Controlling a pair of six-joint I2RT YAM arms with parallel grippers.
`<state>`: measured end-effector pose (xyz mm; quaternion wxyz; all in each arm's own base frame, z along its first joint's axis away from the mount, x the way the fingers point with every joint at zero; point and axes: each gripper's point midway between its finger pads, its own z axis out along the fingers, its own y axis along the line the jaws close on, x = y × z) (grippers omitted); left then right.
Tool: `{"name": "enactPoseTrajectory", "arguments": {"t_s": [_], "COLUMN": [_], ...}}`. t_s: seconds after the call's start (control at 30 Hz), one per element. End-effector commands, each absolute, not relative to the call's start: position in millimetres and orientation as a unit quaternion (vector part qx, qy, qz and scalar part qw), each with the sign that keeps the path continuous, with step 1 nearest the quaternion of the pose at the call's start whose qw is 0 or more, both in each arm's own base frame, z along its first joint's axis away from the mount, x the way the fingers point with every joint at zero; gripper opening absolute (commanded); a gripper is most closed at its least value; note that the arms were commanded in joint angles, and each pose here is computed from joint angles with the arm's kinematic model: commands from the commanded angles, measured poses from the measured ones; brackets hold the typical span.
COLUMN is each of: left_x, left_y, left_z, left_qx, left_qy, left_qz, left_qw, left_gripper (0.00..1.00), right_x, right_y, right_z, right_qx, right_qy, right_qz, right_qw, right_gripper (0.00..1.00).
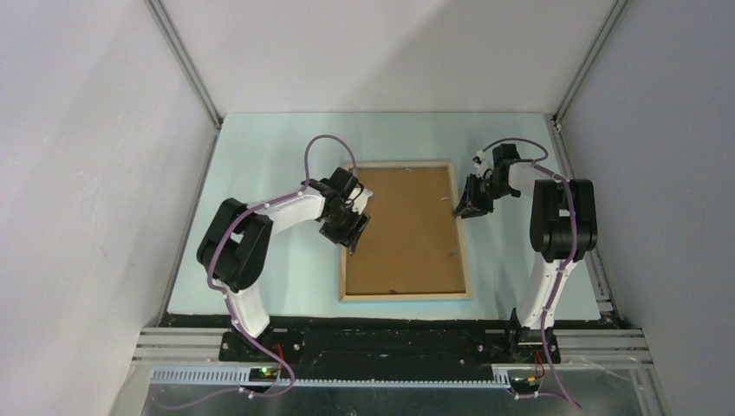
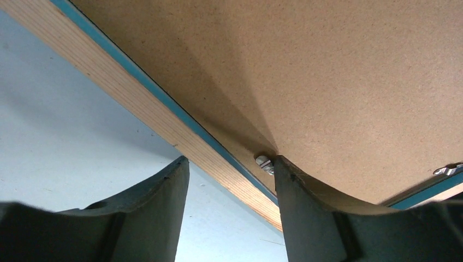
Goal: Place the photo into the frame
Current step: Install the photo frame at the center of the board.
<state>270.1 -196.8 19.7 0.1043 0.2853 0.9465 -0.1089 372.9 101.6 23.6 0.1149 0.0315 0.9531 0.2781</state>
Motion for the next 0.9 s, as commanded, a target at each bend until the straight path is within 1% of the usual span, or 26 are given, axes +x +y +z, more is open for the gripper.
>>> {"name": "enactPoseTrajectory", "arguments": {"t_s": [0.0, 0.2, 0.33, 0.53, 0.87], "left_x": [283.5, 282.6, 279.8, 274.7, 267.5], "left_y": [-199.4, -199.9, -199.9, -199.2, -198.2], "left_z": [27.5, 28.4, 29.5, 30.5, 34.4], "left_qx": [0.283, 0.285, 0.292, 0.311, 0.339], "left_qy": [0.945, 0.943, 0.941, 0.934, 0.923], "left_qz": [-0.098, -0.101, -0.105, -0.113, -0.112], "left_qw": [0.136, 0.137, 0.136, 0.136, 0.142], "left_gripper": [0.61, 0.53, 0.51, 0.49, 0.49], "right_x": [382.4, 381.6, 382.2, 382.7, 383.1], "right_y": [109.1, 109.2, 109.0, 109.6, 110.1], "right_z": [36.8, 36.3, 36.6, 36.3, 38.2], "right_qx": [0.029, 0.028, 0.028, 0.028, 0.028], "right_qy": [0.941, 0.942, 0.941, 0.941, 0.94], "right_qz": [0.307, 0.307, 0.307, 0.308, 0.31], "right_qw": [0.137, 0.136, 0.137, 0.137, 0.139], "right_gripper": [0.0, 0.0, 0.0, 0.0, 0.0]}}
